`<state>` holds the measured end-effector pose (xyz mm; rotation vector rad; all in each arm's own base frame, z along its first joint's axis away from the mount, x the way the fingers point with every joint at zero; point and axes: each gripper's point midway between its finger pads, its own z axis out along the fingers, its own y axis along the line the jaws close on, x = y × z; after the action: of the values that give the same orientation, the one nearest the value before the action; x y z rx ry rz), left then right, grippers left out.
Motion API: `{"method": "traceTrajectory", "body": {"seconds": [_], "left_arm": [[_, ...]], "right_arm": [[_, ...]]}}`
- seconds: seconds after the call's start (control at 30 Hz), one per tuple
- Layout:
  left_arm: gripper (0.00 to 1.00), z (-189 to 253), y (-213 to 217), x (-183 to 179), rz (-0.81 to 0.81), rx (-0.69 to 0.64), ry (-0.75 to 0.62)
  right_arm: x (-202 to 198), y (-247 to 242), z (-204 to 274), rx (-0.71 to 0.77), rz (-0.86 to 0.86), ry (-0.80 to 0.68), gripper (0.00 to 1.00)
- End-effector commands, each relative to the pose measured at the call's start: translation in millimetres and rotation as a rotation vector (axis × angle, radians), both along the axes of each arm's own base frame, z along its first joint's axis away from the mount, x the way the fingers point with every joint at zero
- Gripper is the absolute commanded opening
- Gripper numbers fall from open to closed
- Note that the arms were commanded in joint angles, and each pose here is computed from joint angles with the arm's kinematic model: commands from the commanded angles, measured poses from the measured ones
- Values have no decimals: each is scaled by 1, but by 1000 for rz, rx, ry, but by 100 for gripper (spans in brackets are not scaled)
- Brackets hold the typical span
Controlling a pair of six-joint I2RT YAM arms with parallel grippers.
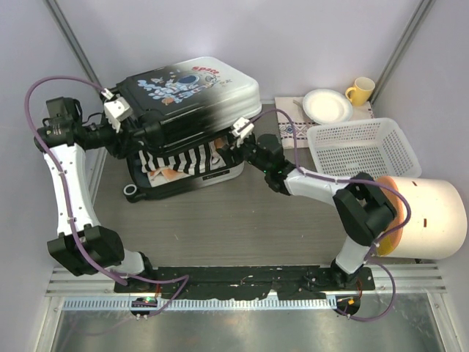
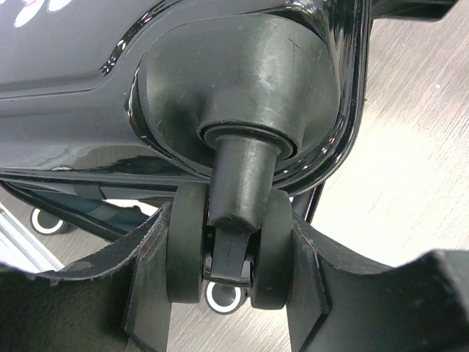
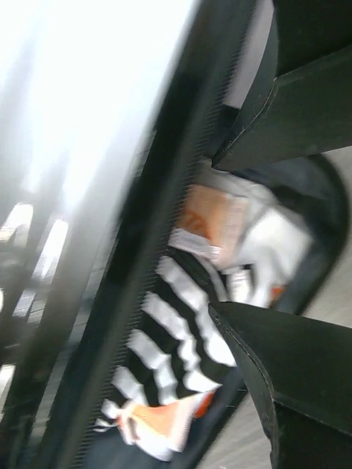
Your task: Open, take out, and arrange the luggage
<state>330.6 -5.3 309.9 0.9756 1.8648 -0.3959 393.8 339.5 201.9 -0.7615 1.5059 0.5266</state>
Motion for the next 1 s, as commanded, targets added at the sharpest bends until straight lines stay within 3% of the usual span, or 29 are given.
{"method": "traceTrajectory", "body": {"seconds": [0.0,0.07,0.1,0.13,0.23,0.3,0.43,0.5,0.57,0.63,0.7,0.73,0.9,0.97], "left_arm": [[0,45,18,24,89,1,-153],[18,47,18,23,129,-32,-120],[36,50,23,26,164,-33,-119],[68,53,25,27,206,-52,-111],[90,67,31,25,333,-148,-100],[99,83,32,21,387,-219,-122],[100,134,9,-8,386,-315,-213],[100,151,-16,-36,285,-353,-250],[95,140,-41,-63,168,-346,-240],[88,111,-50,-69,89,-256,-239],[82,65,-60,-83,34,-173,-130],[82,50,-61,-84,-15,-93,-144],[81,-44,-62,-83,-78,91,53],[82,-62,-64,-71,-101,160,50]], "right_arm": [[36,19,73,116,-85,-226,78],[49,22,100,134,-129,-296,80],[59,24,110,146,-157,-322,80],[62,25,115,153,-163,-337,80],[73,32,135,180,-174,-373,81],[76,39,147,205,-159,-385,82],[83,49,164,239,-151,-407,83],[85,54,175,256,-137,-428,84],[92,60,169,247,-138,-423,84],[95,70,174,255,-104,-437,84],[99,74,184,270,-101,-453,84],[100,77,186,271,-97,-456,84],[115,86,188,265,-109,-487,86],[121,86,187,259,-124,-494,87]]}}
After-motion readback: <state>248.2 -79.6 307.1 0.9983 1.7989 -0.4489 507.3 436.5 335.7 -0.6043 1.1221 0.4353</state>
